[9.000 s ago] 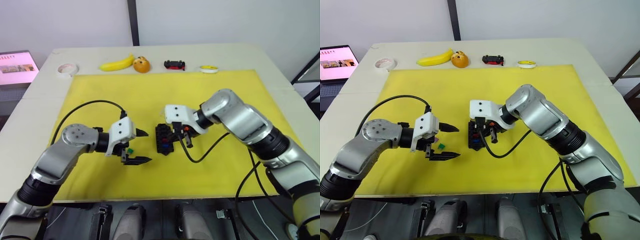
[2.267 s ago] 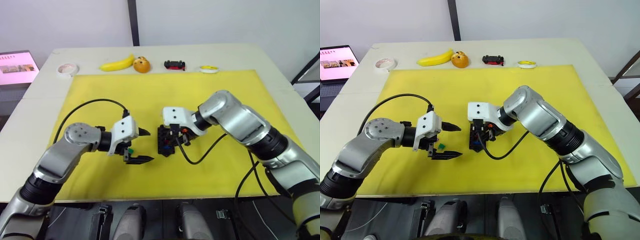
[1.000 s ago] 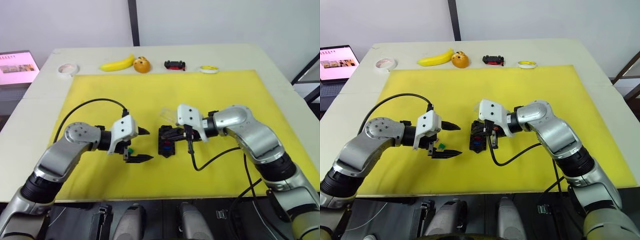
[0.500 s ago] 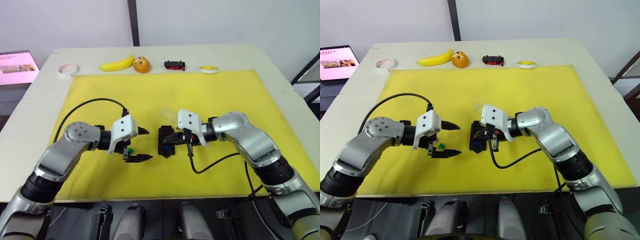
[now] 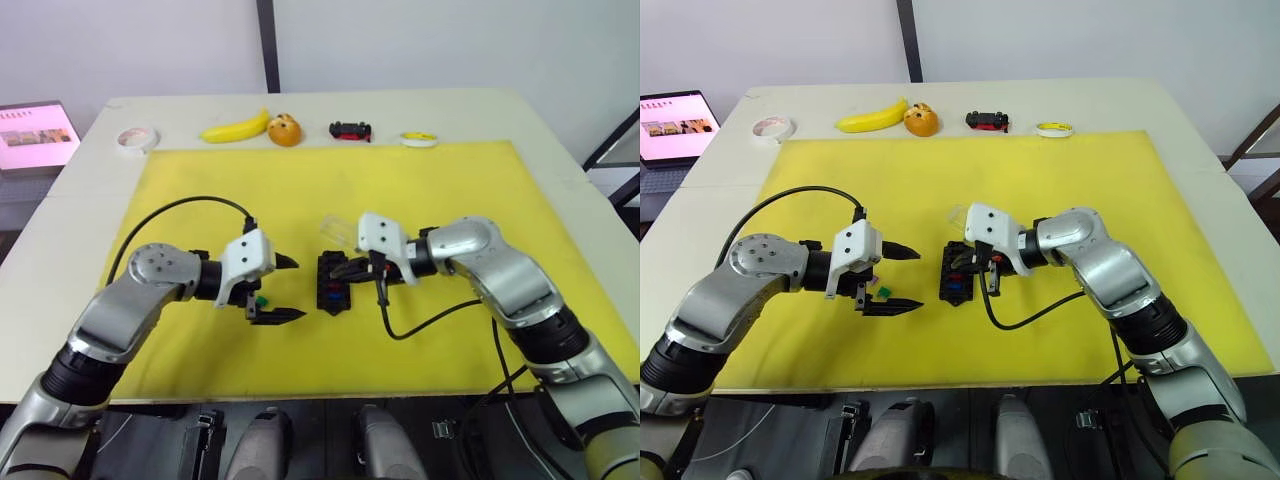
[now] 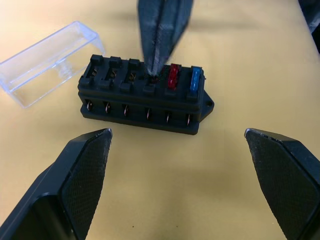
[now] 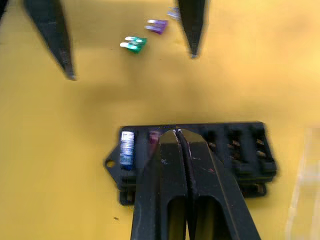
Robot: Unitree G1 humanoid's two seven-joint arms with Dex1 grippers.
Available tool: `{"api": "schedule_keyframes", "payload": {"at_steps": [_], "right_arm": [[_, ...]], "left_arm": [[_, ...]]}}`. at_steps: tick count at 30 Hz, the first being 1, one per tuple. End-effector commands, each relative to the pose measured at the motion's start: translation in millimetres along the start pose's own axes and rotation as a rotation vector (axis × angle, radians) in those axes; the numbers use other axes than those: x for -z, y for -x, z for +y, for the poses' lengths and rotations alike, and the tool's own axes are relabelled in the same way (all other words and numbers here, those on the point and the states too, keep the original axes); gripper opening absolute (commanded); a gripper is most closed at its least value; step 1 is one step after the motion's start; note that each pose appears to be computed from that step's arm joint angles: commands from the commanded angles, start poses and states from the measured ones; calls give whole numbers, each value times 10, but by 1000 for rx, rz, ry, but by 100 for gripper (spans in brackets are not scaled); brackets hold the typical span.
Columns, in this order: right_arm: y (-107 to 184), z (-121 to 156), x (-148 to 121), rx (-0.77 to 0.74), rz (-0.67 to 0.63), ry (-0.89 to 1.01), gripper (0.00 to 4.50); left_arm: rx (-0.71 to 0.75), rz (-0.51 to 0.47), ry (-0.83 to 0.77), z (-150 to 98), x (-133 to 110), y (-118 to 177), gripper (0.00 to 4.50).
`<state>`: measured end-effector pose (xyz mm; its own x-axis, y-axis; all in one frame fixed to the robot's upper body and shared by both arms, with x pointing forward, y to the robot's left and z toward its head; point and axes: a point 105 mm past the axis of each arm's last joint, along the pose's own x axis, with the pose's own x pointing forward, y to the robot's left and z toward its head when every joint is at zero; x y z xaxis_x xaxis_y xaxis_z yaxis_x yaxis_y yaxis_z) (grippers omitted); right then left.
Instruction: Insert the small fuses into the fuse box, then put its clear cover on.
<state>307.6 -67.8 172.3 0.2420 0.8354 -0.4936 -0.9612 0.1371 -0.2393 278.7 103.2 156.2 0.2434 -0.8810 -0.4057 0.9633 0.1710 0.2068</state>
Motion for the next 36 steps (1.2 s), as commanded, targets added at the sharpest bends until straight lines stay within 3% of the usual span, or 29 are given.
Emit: {"api": "schedule_keyframes", "payload": {"at_steps": [1, 4, 7, 8, 11, 17, 21, 24, 29, 36], "right_arm": [[335, -127, -455, 100, -124, 92, 4], [599, -171, -417, 184, -133, 131, 4], [819, -161, -229, 190, -47, 130, 4], [927, -141, -157, 174, -19, 108, 29], [1247, -109, -30, 169, 29, 59, 135], [1815, -141, 276, 275, 201, 25, 446], [2038, -109, 487, 317, 301, 11, 446], [2083, -100, 531, 333, 307, -3, 446], [1903, -141, 380, 325, 236, 33, 446], [1247, -158, -167, 188, 36, 14, 446]], "left_arm": [[-58, -68, -7, 134, -229, 228, 450], [-101, -27, 38, 205, -142, 520, 450], [-140, 28, 90, 230, -12, 797, 450], [-151, 53, 122, 225, 51, 922, 450], [-200, 132, 203, 211, 231, 1284, 450], [-359, 275, 290, 212, 542, 1961, 450], [-424, 318, 324, 179, 671, 2218, 450], [-429, 326, 330, 163, 721, 2253, 450], [-391, 261, 317, 228, 680, 2032, 450], [-243, 76, 450, 498, 655, 1406, 450]]}}
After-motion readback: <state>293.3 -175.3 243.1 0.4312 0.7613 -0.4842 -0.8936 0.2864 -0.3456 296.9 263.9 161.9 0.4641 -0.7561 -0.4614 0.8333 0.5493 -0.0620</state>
